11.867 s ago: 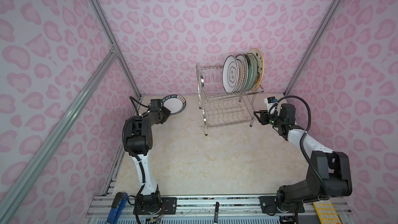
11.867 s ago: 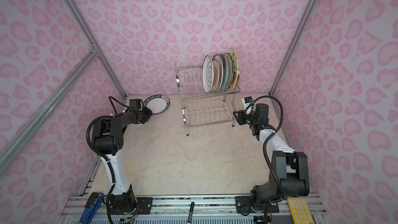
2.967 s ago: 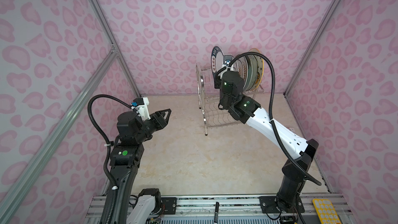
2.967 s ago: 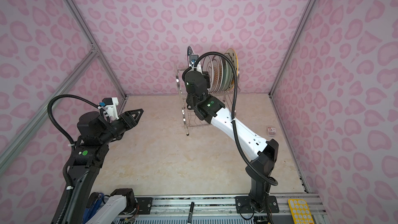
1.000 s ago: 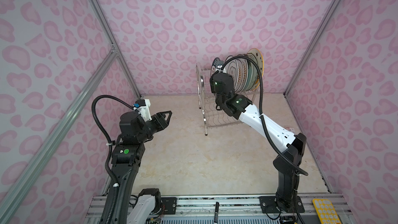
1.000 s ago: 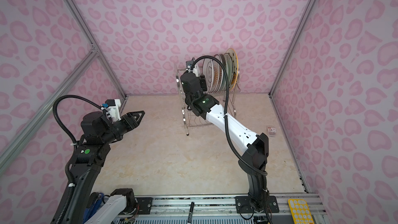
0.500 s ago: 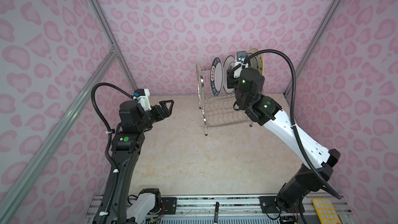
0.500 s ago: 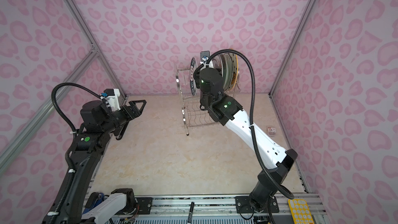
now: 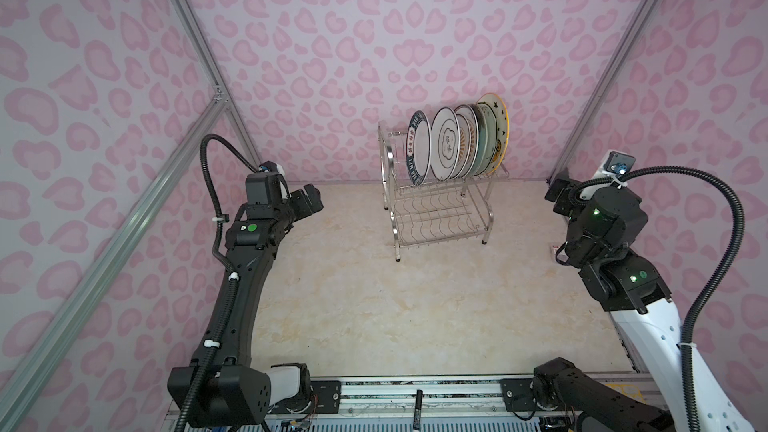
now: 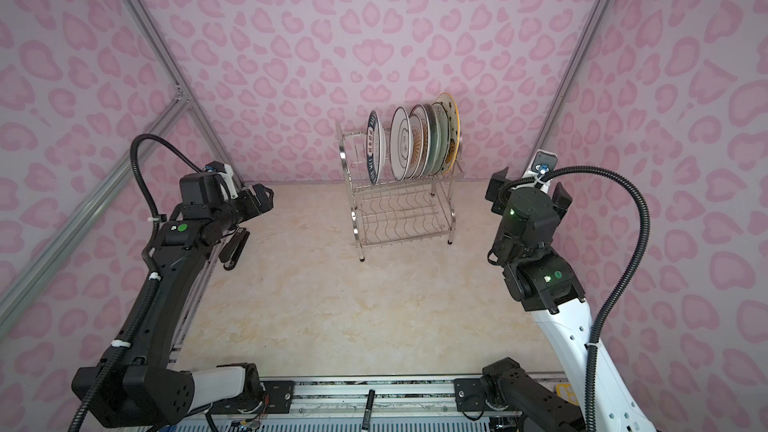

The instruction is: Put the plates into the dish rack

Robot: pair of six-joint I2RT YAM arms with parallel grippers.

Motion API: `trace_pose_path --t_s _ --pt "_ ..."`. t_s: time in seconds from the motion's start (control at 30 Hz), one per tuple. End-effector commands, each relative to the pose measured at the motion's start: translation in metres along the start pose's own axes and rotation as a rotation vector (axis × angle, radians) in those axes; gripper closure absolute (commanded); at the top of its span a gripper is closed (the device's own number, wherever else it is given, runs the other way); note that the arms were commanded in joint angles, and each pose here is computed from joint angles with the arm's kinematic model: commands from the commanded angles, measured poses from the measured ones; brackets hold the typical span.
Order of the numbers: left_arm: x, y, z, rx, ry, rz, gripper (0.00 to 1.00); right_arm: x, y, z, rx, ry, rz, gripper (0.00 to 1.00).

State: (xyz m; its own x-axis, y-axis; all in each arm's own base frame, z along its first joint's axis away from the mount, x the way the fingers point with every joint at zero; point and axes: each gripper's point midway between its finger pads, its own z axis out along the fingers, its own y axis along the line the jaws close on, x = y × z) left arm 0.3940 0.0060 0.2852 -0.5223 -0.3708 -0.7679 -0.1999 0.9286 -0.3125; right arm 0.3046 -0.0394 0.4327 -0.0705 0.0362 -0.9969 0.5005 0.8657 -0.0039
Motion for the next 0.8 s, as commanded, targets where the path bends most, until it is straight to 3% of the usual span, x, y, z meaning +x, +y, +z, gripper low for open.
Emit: trace_pose_path --t_s 0.0,0.23,0.5,0.6,0.77 --pt "0.005 0.028 0.02 -0.072 -0.1 0.081 0.02 0.052 -0.018 0.019 0.039 0.092 0.033 0.01" --pt "0.057 0.05 0.043 -0.032 -0.311 0.281 0.02 0.153 -0.025 0.059 -0.06 0.096 0.045 0.01" --pt "0.095 0.082 0.071 -0.025 -0.302 0.186 0.02 0.235 -0.012 0.075 -0.187 0.109 0.047 0.01" --pt "0.103 0.084 0.073 0.002 -0.367 0.176 0.02 0.252 -0.012 0.074 -0.194 0.114 0.017 0.01" --pt "0.117 0.07 0.08 0.089 -0.348 0.244 0.02 0.28 -0.012 0.072 -0.197 0.164 0.022 0.01"
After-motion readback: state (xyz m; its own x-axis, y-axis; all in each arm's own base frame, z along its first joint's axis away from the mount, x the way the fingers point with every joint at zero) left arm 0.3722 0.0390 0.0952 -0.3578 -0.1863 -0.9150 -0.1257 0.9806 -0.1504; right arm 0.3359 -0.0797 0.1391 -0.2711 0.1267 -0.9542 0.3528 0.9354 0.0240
